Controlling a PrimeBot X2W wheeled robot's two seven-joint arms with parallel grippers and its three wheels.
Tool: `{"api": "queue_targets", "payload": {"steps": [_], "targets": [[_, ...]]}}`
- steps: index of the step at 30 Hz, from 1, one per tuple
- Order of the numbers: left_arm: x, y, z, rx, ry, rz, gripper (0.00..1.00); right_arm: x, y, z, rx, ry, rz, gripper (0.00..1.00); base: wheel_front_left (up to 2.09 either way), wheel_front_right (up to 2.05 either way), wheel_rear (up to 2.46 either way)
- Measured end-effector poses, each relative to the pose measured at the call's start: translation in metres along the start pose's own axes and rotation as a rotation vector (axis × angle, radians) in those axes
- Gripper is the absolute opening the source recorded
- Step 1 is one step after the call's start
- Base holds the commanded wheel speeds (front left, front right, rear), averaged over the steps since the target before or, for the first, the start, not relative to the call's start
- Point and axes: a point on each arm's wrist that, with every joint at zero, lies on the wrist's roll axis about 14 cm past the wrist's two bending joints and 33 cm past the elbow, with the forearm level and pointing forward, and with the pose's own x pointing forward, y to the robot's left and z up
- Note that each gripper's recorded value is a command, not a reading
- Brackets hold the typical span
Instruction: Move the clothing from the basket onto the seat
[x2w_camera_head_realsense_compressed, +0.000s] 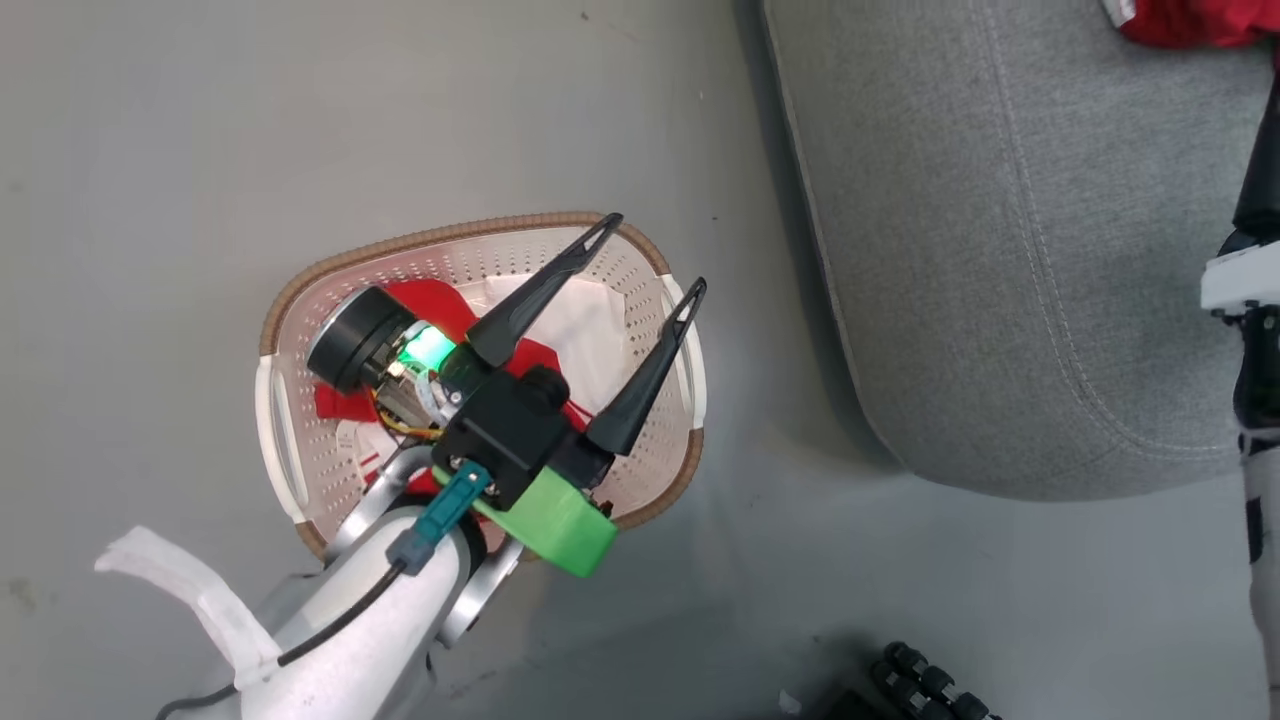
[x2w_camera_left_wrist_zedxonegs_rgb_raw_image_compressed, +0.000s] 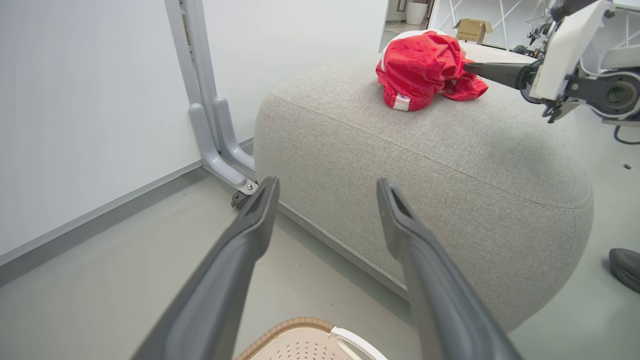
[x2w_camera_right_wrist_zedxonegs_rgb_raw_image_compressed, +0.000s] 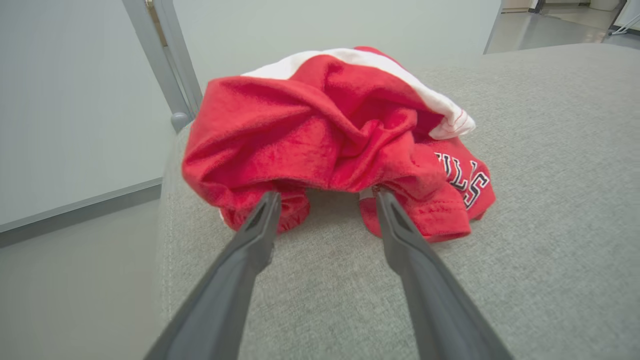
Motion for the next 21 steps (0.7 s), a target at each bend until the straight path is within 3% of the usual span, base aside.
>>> {"api": "queue_targets", "payload": {"steps": [11,21], "targets": [[-0.027,0.012,0.037,-0.012,-0.083,0.18,1.0,-0.062,0.062,0.036,0.012,-0.112,0.173,1.0,0.0,0.0,0.0],[-0.083,0.07,0.074,0.023,-0.156,0.5,1.0,-0.099,0.127,0.053,0.065,-0.15,0.346,1.0,0.0,0.0,0.0]]}}
